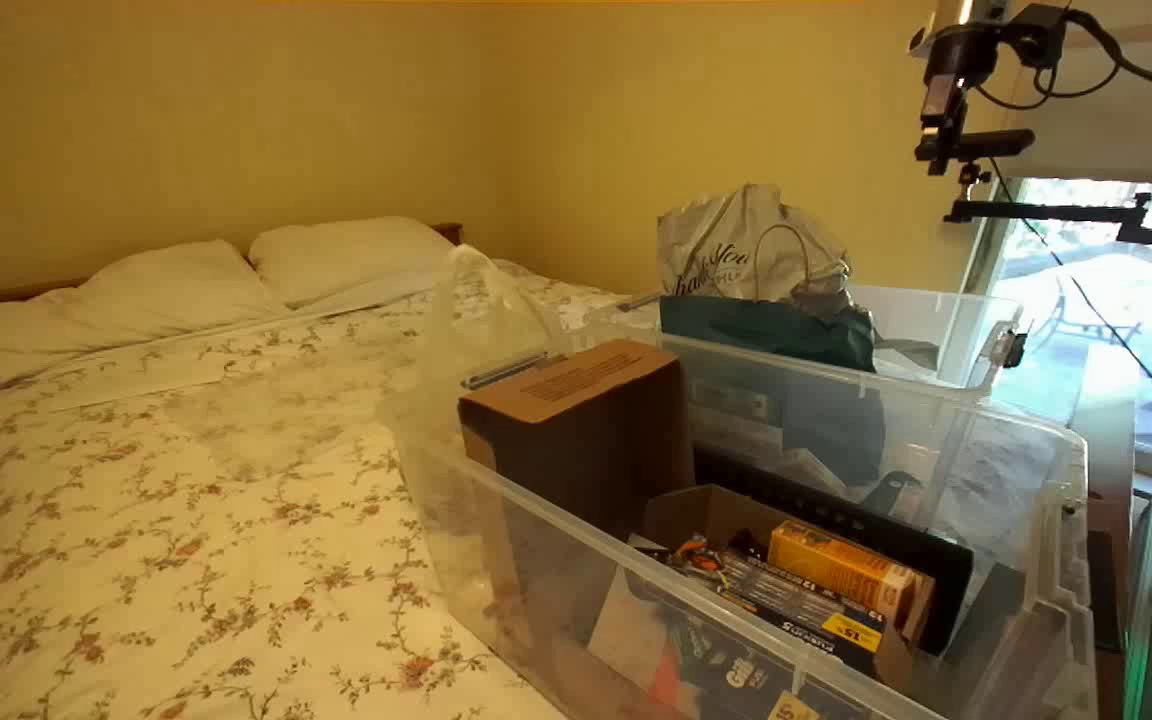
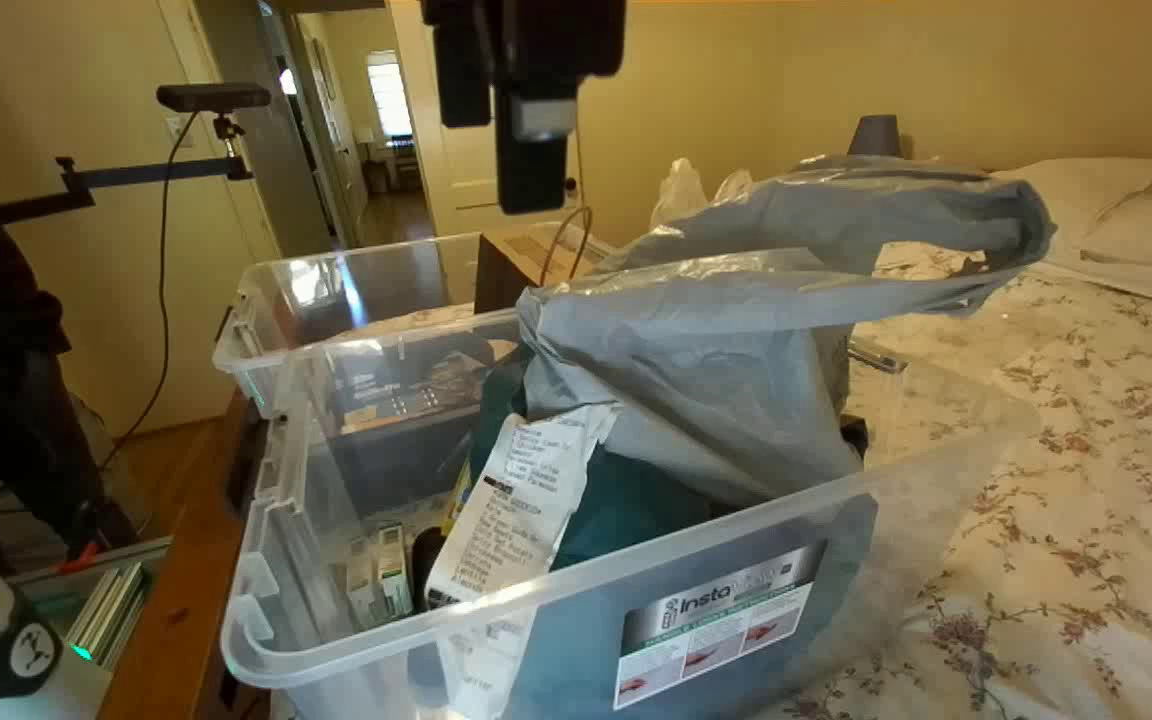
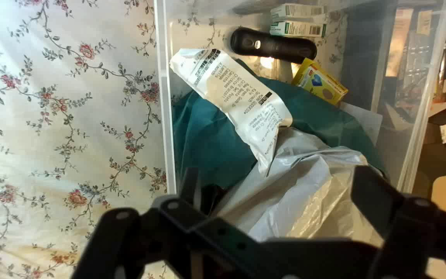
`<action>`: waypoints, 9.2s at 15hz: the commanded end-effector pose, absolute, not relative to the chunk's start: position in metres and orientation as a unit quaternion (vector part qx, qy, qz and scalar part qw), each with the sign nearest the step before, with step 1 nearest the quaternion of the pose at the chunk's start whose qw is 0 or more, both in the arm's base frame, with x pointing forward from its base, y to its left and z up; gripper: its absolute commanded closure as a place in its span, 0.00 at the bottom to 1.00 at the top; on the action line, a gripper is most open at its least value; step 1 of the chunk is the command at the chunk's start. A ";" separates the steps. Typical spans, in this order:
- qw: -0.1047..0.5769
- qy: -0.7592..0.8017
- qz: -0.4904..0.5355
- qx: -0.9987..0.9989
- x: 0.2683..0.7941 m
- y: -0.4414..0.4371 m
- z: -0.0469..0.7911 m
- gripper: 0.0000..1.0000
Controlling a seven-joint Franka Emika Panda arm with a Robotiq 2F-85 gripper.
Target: Move one black pack from the container on the left to the container on the right.
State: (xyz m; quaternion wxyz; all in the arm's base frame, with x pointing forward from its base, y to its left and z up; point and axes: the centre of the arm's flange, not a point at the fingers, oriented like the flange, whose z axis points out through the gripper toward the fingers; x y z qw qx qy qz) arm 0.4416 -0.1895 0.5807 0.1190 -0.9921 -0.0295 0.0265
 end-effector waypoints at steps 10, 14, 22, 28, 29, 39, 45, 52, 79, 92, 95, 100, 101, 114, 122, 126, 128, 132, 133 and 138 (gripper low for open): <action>0.114 -0.054 0.047 -0.991 0.424 -0.144 0.572 0.00; 0.080 -0.084 0.064 -0.991 0.393 -0.095 0.574 0.00; 0.041 -0.101 0.053 -0.993 0.395 -0.075 0.584 0.00; 0.028 -0.097 0.012 -0.995 0.378 0.033 0.576 0.00; 0.010 -0.106 0.010 -0.994 0.373 0.057 0.572 0.00; -0.044 -0.255 0.034 -0.965 0.325 0.187 0.555 0.00; -0.045 -0.205 0.024 -0.977 0.303 0.278 0.531 0.00; -0.034 -0.150 0.002 -0.988 0.323 0.373 0.473 0.00; -0.085 -0.086 0.034 -0.992 0.327 0.466 0.240 0.00; -0.185 -0.005 -0.015 -0.983 0.372 0.437 0.219 0.00; -0.205 0.014 -0.009 -0.979 0.362 0.427 0.240 0.00; -0.246 0.058 0.001 -0.968 0.353 0.413 0.272 0.00; -0.252 0.060 0.013 -0.966 0.355 0.410 0.272 0.00; -0.229 0.027 0.077 -0.970 0.353 0.403 0.264 0.99; -0.151 -0.070 -0.007 -0.986 0.308 0.408 0.391 0.99; -0.141 -0.031 -0.074 -0.987 0.304 0.392 0.472 0.99; -0.146 0.016 -0.107 -0.983 0.310 0.382 0.507 0.99; -0.137 -0.001 -0.100 -0.985 0.310 0.384 0.506 0.97; -0.139 -0.002 -0.098 -0.985 0.310 0.385 0.503 0.99; -0.135 -0.011 -0.142 -0.981 0.359 0.333 0.557 0.99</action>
